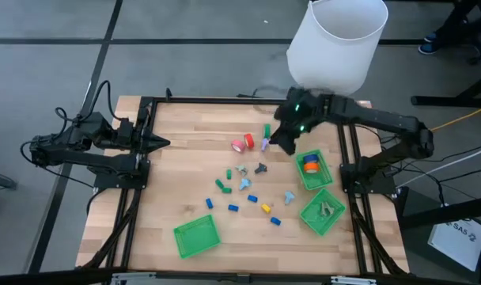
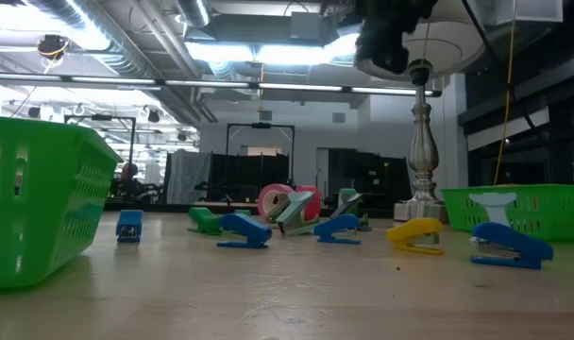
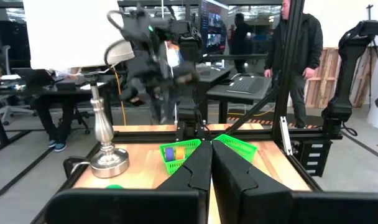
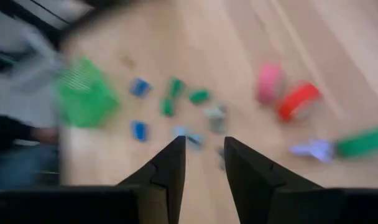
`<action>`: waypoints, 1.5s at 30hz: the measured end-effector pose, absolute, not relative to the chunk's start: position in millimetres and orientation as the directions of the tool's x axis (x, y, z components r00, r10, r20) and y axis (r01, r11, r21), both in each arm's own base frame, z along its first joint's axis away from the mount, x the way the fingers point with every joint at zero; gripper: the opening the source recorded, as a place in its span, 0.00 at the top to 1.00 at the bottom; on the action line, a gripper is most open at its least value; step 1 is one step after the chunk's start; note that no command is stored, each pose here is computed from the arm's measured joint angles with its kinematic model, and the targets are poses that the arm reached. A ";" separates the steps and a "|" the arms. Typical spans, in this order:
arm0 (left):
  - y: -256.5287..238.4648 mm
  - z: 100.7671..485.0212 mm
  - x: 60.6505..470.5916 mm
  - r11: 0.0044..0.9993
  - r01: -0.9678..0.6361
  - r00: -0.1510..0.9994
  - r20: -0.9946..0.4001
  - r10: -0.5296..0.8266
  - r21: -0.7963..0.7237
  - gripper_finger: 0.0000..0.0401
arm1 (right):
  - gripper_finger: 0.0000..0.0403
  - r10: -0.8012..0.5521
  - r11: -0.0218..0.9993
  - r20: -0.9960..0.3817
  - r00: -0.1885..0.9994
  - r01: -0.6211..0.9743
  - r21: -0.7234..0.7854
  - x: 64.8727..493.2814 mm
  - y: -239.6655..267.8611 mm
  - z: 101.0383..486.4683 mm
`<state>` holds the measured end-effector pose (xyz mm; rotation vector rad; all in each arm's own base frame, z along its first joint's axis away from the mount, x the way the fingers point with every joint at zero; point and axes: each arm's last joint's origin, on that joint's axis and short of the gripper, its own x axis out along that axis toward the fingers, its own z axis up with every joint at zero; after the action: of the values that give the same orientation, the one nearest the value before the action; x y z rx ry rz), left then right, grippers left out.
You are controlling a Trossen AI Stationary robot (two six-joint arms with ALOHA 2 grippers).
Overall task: Pick and place Stapler, Stapler remover, tape
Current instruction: Put the bottom light blue staple remover into the bottom right green bin
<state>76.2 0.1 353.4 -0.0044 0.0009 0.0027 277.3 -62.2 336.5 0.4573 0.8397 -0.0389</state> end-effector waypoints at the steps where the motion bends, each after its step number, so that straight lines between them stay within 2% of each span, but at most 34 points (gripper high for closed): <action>1: 0.1 353.4 76.2 1.000 -0.003 1.000 -0.001 0.003 -0.004 0.98 | 0.71 0.111 0.921 -0.757 0.644 0.220 0.322 279.6 -55.7 326.6; 3: 0.0 353.4 76.2 1.000 -0.003 1.000 -0.001 0.003 -0.004 0.99 | 0.71 0.090 0.950 -0.783 0.616 0.183 0.253 285.7 -41.0 304.8; 5: 0.0 353.5 76.1 1.000 -0.002 1.000 -0.001 0.002 -0.004 0.98 | 0.72 0.115 0.956 -0.794 0.597 0.152 0.252 288.5 -27.2 281.0; 8: 0.1 353.4 76.2 1.000 -0.003 1.000 -0.001 0.003 -0.004 0.98 | 0.72 0.216 0.915 -0.775 0.594 0.155 0.373 291.4 -9.1 252.1; 11: 0.1 353.4 76.2 1.000 -0.002 1.000 -0.001 0.002 -0.004 0.98 | 0.72 0.310 0.825 -0.750 0.585 0.226 0.518 290.7 8.7 235.0; 13: 0.0 353.5 76.1 1.000 -0.002 1.000 -0.001 0.002 -0.004 0.98 | 0.72 0.344 0.799 -0.759 0.553 0.252 0.545 286.7 21.5 227.0; 24: 0.0 353.5 76.1 1.000 -0.002 1.000 -0.001 0.002 -0.004 0.99 | 0.72 0.483 0.769 -0.687 0.543 0.112 0.629 286.1 71.7 233.9; 32: 0.1 353.5 76.1 1.000 -0.002 1.000 -0.001 0.002 -0.004 0.98 | 0.72 0.456 0.782 -0.656 0.602 0.080 0.618 289.5 78.0 238.1; 39: 0.0 353.5 76.1 1.000 -0.002 1.000 -0.001 0.002 -0.004 0.98 | 0.70 0.403 0.780 -0.703 0.586 0.183 0.599 288.4 76.5 232.1; 45: 0.0 353.4 76.2 1.000 -0.002 1.000 -0.001 0.002 -0.004 0.98 | 0.58 0.391 0.748 -0.746 0.539 0.286 0.599 289.7 88.3 218.7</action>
<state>76.2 0.0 353.4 -0.0044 0.0009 0.0023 289.7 88.3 218.7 0.7570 1.0257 0.0703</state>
